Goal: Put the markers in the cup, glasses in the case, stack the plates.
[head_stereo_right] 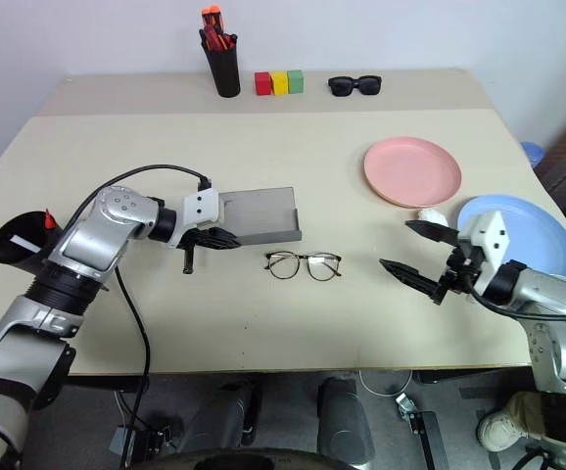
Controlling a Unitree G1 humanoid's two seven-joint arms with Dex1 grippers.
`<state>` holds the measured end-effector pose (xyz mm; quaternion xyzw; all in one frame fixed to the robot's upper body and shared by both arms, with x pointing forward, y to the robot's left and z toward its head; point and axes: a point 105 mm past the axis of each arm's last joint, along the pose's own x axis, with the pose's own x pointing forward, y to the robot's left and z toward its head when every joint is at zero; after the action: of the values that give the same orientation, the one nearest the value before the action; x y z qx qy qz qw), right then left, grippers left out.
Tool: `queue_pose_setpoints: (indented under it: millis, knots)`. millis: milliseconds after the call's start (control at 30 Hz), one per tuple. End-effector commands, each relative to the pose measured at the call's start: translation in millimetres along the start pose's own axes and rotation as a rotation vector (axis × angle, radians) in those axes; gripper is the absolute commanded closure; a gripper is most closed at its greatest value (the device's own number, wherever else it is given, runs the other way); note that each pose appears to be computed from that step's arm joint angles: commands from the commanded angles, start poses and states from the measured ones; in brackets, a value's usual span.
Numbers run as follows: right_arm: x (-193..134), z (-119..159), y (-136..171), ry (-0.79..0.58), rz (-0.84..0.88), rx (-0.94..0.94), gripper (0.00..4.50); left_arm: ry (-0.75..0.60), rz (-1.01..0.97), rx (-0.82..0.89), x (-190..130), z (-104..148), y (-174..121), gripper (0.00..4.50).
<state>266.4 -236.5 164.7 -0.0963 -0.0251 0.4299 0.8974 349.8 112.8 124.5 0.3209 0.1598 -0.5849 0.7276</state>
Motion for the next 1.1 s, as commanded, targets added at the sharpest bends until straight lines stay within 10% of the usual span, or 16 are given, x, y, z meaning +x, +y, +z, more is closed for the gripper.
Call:
queue_pose_setpoints:
  millis: [33, 1100]
  knots:
    - [-9.5, 14.9, 3.8, -0.094, 0.006, -0.020, 0.00, -0.038, 0.009, 0.051, -3.7, 5.6, 2.3, 4.43]
    - [-3.0, 12.8, 23.5, -0.060, 0.014, 0.002, 0.00, -0.010, -0.044, 0.110, 4.5, 8.7, 6.9, 4.43]
